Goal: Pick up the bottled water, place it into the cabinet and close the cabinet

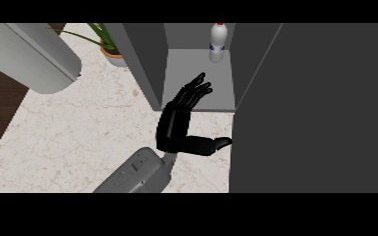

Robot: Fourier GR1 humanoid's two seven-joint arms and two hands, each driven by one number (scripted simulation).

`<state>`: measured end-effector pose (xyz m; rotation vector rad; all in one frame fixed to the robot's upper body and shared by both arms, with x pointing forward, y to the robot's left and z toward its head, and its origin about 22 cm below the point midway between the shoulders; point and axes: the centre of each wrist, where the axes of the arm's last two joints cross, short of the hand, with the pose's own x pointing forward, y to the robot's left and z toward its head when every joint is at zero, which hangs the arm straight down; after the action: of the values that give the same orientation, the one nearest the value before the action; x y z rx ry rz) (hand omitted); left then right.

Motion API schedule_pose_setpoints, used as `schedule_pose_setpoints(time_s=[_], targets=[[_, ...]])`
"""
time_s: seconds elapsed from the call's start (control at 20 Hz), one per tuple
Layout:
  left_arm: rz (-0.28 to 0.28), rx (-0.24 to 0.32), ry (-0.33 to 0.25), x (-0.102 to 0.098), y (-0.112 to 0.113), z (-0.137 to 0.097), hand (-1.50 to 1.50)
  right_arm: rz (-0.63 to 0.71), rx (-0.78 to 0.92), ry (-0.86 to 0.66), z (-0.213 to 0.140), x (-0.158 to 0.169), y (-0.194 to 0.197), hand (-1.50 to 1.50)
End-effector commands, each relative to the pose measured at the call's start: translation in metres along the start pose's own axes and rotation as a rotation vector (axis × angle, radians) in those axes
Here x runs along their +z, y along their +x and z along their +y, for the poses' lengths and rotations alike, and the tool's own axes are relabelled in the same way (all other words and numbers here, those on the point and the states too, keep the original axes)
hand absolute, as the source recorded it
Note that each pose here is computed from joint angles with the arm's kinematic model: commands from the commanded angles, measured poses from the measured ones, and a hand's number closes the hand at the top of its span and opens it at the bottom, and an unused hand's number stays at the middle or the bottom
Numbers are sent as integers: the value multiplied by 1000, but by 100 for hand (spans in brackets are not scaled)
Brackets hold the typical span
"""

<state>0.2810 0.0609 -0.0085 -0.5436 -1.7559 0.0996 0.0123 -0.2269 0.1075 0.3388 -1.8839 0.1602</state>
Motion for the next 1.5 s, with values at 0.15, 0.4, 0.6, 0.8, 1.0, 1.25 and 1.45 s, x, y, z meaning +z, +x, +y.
schedule_pose_setpoints(time_s=[0.15,0.4,0.6,0.8,1.0,1.25,1.45], targets=[[-13,-44,116,86,23,55,-150,-29,92,46,4,-10,33,-150],[-10,15,89,133,39,56,-150,57,94,313,1,-10,22,150],[-52,-29,60,145,55,88,-150,15,155,525,-2,-24,31,150],[-48,-42,69,178,70,108,-150,-8,170,588,0,-32,39,150],[-81,-85,77,192,93,132,-150,-38,138,605,7,-38,44,150],[-79,-67,51,211,117,146,-150,10,67,576,18,-42,41,150],[-73,-71,29,222,132,165,-150,73,27,619,25,-46,28,150]])
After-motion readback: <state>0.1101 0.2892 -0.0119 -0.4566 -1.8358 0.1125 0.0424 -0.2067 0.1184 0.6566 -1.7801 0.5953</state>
